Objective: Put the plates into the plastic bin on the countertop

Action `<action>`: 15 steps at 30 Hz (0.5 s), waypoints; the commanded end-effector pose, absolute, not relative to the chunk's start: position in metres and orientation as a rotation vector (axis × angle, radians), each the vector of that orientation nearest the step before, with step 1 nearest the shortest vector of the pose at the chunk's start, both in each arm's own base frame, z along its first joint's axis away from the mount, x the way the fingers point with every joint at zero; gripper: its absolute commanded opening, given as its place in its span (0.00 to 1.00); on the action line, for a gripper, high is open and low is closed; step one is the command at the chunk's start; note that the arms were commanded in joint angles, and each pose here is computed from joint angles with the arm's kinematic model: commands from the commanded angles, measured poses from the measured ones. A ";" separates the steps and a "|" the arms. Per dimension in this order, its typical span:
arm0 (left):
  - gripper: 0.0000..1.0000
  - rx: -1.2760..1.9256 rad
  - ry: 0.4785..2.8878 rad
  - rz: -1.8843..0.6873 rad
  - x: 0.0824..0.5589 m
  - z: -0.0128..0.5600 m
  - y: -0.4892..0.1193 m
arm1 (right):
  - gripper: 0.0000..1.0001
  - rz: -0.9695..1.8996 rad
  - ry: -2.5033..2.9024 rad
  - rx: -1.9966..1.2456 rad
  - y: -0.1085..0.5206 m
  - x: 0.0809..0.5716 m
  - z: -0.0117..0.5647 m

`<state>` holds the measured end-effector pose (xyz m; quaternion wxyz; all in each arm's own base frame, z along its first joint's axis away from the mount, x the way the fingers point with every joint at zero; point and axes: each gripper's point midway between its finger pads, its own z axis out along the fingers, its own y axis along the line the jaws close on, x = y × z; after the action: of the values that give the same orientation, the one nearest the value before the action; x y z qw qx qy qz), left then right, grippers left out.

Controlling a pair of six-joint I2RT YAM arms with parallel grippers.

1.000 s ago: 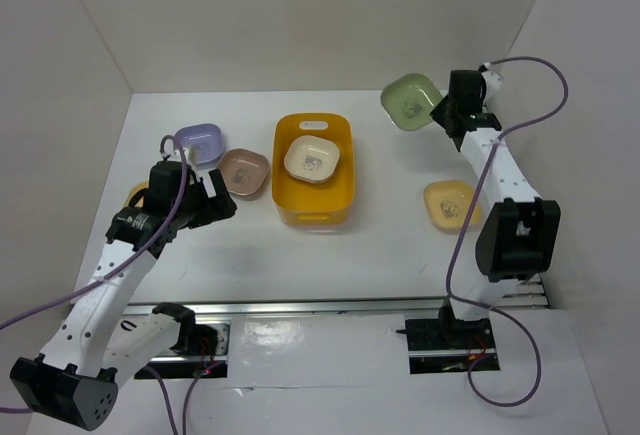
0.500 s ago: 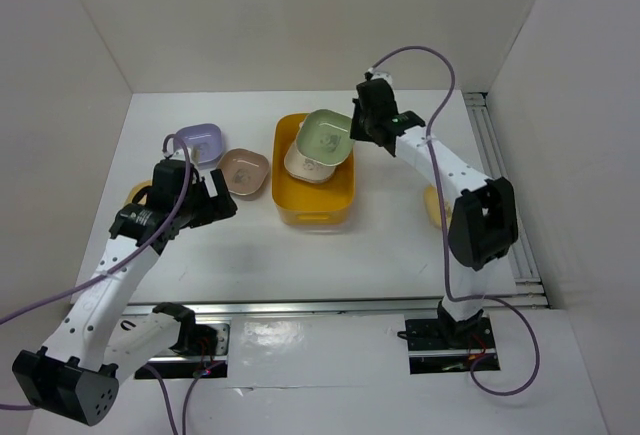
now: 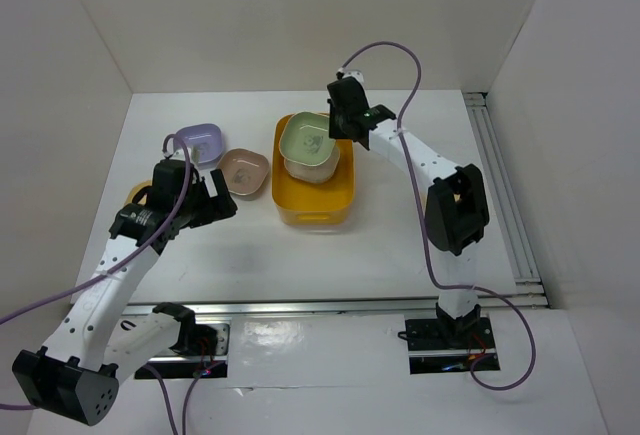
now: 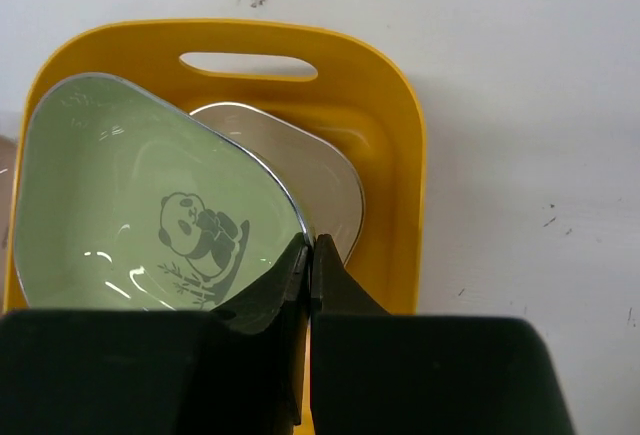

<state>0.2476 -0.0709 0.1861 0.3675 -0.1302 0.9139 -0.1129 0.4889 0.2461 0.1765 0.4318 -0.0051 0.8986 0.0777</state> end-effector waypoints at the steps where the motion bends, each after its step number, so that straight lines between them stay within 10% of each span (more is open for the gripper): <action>1: 1.00 -0.311 2.312 -0.300 0.254 0.193 -0.073 | 0.02 0.151 2.221 0.001 0.245 0.493 0.185; 9: 1.00 -0.312 2.321 -0.296 0.254 0.191 -0.073 | 0.33 0.181 2.217 -0.009 0.251 0.496 0.183; 15: 1.00 -0.339 2.322 -0.322 0.254 0.191 -0.076 | 0.91 0.304 2.058 -0.151 0.308 0.457 0.262</action>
<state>0.2480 -0.0713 0.1845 0.3643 -0.1313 0.9151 -0.1125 0.4787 0.2649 0.1700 0.4292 -0.0280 0.9002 0.0676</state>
